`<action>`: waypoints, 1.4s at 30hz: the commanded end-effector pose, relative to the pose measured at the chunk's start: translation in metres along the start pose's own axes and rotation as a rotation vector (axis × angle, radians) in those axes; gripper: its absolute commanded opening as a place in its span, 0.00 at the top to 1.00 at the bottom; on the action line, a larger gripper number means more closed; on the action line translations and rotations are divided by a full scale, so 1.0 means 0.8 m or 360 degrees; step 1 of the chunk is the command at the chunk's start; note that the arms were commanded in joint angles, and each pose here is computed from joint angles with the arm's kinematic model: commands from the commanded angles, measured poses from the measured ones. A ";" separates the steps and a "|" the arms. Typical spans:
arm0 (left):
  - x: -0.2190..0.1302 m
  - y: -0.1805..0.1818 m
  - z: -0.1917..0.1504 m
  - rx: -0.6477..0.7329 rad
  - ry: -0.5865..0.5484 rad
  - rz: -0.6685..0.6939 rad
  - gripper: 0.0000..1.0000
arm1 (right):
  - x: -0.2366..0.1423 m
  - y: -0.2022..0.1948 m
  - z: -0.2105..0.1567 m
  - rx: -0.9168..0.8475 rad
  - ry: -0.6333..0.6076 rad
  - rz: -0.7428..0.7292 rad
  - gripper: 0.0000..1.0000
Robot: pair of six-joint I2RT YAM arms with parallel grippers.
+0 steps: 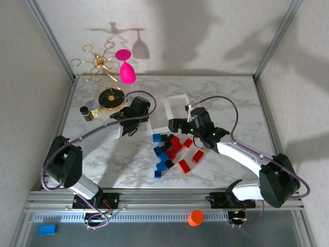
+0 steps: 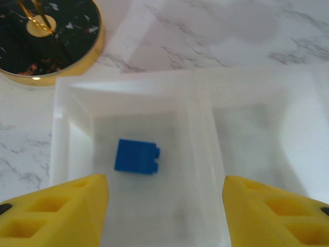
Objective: Sort the legos into containers by color
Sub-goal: Place the lego in the container, then pick up the lego from the center of the table.
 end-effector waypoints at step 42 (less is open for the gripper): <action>0.026 -0.068 -0.149 -0.0002 0.0379 -0.0125 0.25 | -0.012 -0.032 -0.051 0.0163 0.0142 -0.0075 0.01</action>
Point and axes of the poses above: each hand's point on the last joint's axis, 136 mm out from that joint toward the fingers, its own x axis out along the fingers, its own y axis along the line the jaws close on, z = x × y, the point moved 8 cm from there along -x, back along the fingers, and after that the axes turned 6 degrees about -x, right-handed, at the moved point
